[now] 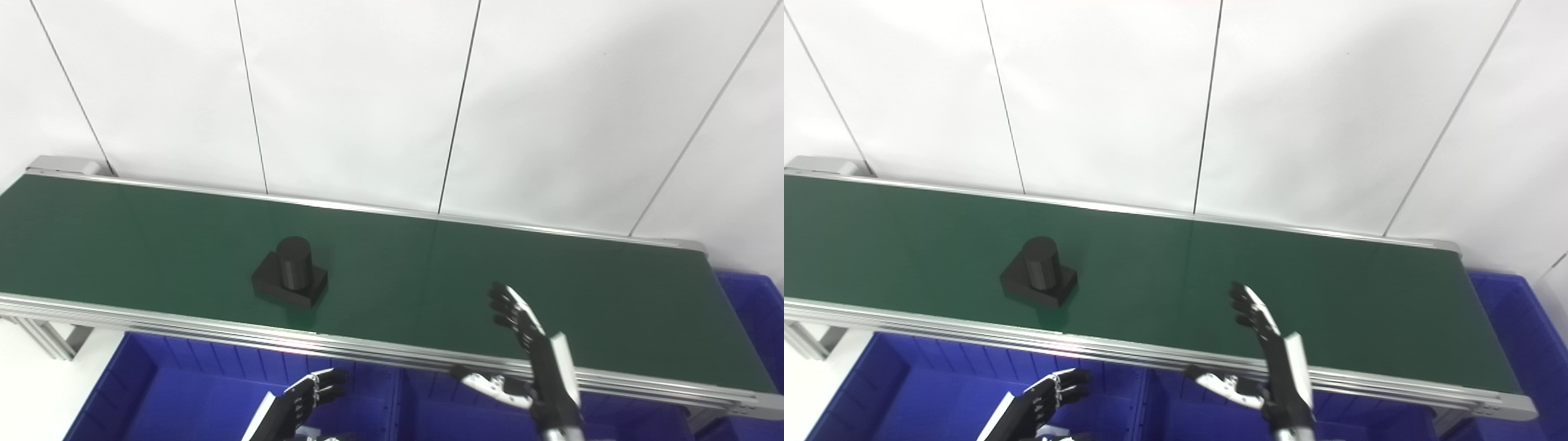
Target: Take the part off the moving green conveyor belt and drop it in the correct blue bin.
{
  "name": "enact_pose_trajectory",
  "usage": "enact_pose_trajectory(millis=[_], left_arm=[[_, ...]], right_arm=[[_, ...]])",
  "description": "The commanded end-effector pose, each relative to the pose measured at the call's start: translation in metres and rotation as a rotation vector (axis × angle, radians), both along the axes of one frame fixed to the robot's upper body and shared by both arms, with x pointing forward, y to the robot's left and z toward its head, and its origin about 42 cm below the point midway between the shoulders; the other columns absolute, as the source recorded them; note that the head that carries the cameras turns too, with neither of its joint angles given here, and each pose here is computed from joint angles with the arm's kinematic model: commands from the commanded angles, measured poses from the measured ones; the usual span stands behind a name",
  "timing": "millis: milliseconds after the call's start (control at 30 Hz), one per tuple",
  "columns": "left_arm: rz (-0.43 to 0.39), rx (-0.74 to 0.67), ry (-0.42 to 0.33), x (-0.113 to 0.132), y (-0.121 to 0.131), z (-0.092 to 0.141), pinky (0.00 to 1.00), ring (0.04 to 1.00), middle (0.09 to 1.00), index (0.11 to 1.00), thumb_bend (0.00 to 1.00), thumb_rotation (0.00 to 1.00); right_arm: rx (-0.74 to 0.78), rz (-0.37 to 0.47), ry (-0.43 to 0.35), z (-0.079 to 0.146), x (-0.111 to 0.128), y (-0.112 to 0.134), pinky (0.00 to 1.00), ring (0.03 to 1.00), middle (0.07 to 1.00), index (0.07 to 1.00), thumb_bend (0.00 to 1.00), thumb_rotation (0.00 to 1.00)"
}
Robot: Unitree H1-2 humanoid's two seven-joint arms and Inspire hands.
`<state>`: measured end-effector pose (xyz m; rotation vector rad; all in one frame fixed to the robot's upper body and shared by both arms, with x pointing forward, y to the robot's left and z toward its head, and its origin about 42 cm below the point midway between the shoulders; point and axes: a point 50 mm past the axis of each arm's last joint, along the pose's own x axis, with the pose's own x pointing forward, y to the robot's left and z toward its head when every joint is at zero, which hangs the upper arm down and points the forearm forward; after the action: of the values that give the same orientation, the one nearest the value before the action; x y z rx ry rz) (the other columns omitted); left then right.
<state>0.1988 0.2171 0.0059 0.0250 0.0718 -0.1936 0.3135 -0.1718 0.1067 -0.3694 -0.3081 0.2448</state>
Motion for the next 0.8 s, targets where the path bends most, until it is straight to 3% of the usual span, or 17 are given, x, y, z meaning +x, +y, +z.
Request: enact_pose_trajectory(millis=[0,200,367,600,767], left_arm=[[0.013,-0.013,-0.052,0.010,-0.001,0.010,0.83,0.769,0.808,0.763,0.56,0.00],[0.014,-0.021,-0.056,0.011,0.000,0.010,0.85,0.774,0.806,0.763,0.56,0.00],[0.018,-0.026,-0.059,0.012,0.003,0.011,0.84,0.770,0.808,0.767,0.56,0.00],[0.024,-0.020,-0.062,0.012,0.003,0.015,0.81,0.755,0.801,0.765,0.59,0.00],[0.028,-0.008,-0.065,0.009,0.005,0.018,0.81,0.751,0.804,0.763,0.58,0.00]], right_arm=[[-0.011,0.024,-0.068,0.029,0.020,0.006,0.78,0.843,0.871,0.897,0.70,0.18],[-0.090,0.085,-0.111,0.059,0.053,0.019,0.78,0.844,0.883,0.905,0.72,0.21],[-0.168,0.158,-0.149,0.086,0.079,0.037,0.77,0.859,0.893,0.928,0.79,0.24],[-0.298,0.253,-0.117,0.105,0.112,0.067,0.76,0.864,0.909,0.987,0.90,0.29],[-0.320,0.298,-0.040,0.099,0.132,0.090,0.77,0.916,0.944,1.000,0.91,0.30]])
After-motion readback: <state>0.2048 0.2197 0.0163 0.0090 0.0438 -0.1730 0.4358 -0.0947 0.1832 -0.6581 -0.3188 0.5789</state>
